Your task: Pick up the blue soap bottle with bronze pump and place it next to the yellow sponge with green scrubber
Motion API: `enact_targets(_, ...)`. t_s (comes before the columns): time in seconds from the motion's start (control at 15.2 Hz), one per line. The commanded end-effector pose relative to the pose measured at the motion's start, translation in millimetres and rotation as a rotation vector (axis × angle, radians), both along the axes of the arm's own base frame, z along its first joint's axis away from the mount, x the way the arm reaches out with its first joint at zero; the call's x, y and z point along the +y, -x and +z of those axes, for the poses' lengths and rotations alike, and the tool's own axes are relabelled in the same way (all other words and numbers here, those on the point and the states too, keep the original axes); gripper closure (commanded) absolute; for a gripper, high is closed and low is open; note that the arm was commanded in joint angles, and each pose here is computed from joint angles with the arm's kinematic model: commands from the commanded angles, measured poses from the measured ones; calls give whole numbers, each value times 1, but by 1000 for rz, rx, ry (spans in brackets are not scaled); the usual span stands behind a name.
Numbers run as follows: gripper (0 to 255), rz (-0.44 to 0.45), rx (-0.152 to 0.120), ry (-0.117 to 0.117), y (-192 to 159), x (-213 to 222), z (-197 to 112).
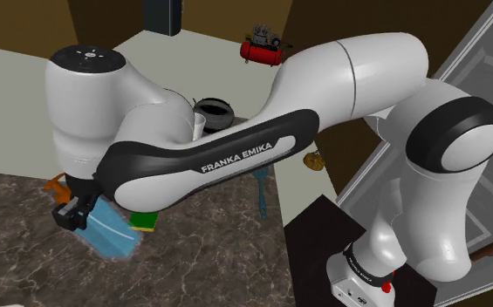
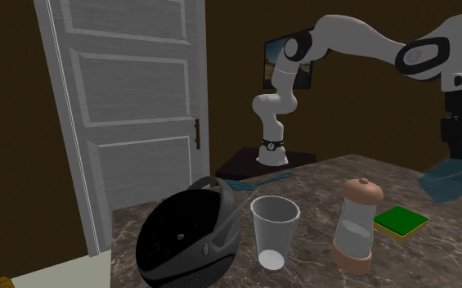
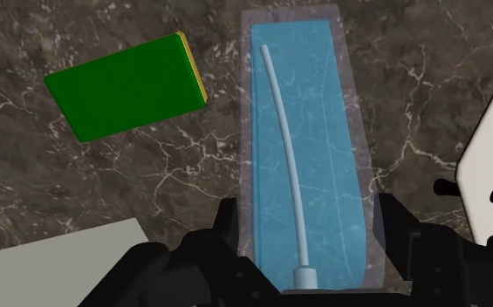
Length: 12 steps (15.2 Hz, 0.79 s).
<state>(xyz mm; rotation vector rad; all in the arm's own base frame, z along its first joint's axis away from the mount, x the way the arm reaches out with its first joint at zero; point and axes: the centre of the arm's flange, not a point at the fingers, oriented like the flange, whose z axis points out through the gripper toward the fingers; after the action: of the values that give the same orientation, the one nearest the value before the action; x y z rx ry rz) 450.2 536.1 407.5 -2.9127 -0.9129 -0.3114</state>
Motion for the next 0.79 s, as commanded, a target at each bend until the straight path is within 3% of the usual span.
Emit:
enact_targets(0.0, 255, 0, -1, -1, -1, -1, -11)
enact_targets(0.46, 255, 0, -1, -1, -1, -1, -47)
enact_targets(0.73, 255, 0, -1, -1, -1, -1, -47)
